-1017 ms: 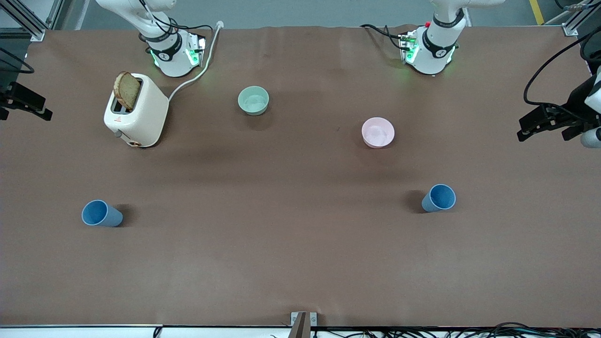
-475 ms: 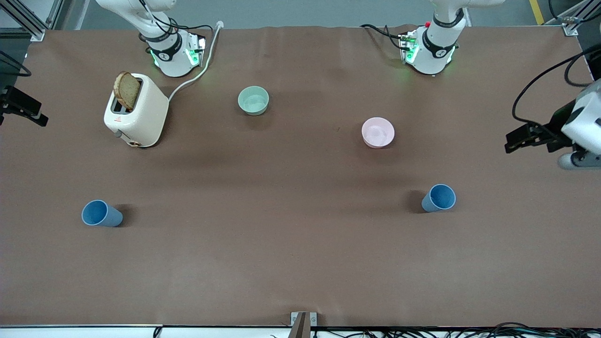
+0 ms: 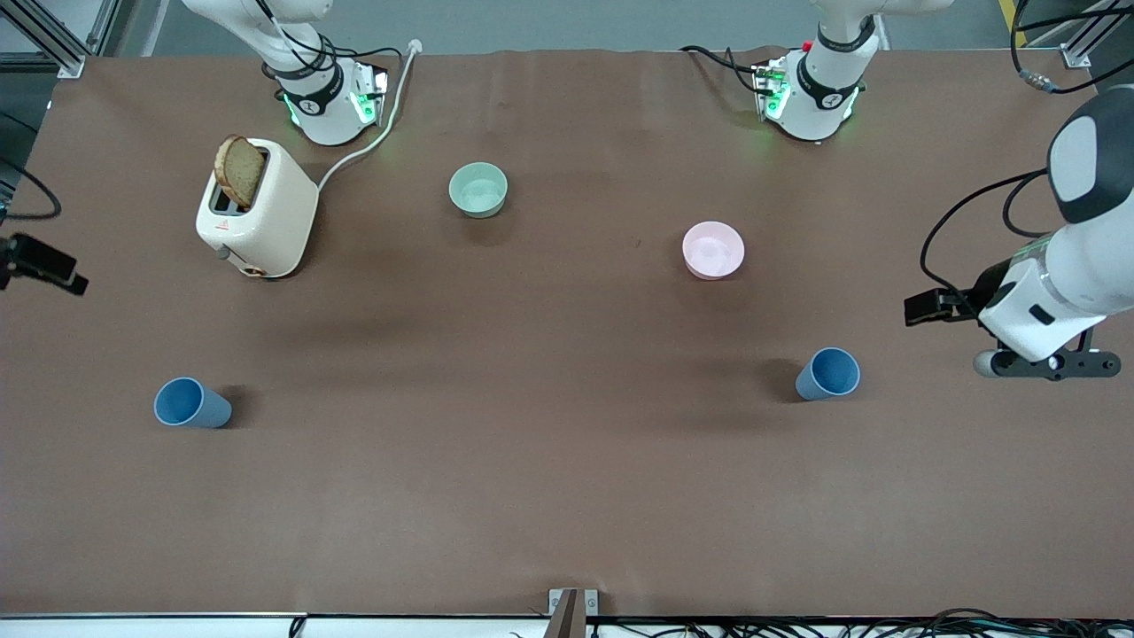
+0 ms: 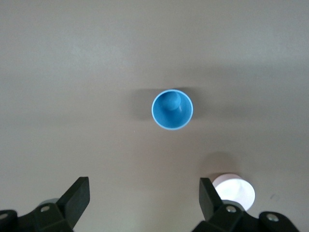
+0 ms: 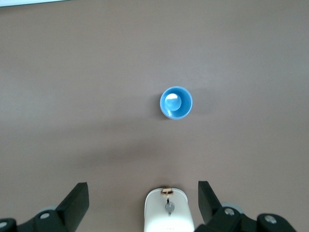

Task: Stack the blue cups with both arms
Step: 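Reach the left gripper and the right gripper toward the blue cups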

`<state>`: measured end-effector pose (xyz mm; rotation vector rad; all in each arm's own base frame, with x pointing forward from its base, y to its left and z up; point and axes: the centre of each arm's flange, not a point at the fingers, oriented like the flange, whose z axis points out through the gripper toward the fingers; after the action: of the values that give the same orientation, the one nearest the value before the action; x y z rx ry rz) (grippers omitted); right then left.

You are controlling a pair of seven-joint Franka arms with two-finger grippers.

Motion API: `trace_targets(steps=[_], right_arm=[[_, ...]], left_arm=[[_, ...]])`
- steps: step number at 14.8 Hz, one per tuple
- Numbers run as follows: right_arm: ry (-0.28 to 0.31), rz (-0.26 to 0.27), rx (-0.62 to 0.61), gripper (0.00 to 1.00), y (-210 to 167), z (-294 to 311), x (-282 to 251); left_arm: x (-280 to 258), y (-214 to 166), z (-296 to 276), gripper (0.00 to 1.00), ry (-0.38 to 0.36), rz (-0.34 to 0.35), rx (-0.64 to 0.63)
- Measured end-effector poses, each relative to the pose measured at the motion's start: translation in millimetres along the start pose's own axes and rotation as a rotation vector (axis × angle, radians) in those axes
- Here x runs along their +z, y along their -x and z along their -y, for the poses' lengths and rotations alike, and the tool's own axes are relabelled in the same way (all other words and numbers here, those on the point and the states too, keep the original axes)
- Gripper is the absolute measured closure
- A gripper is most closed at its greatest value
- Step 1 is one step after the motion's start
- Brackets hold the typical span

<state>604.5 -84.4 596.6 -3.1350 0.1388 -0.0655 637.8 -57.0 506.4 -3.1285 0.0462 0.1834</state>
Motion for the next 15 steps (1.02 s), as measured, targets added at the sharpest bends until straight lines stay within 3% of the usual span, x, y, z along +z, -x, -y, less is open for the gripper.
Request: trace_targets(steps=[10,13,15], right_arm=[[0.011,0.059,0.025,0.03,-68,-76,198],[-0.042,0.104,0.047,0.05,-67,-91,239],[-0.076,0.095,0.051,0.07,-64,-104,263]], left_arm=[[180,-26,4,0.0,-0.001,0.013,-0.007],[214,-21,7,0.0,0.0,-0.008,-0.012],[233,-18,6,0.0,0.001,-0.018,-0.011]])
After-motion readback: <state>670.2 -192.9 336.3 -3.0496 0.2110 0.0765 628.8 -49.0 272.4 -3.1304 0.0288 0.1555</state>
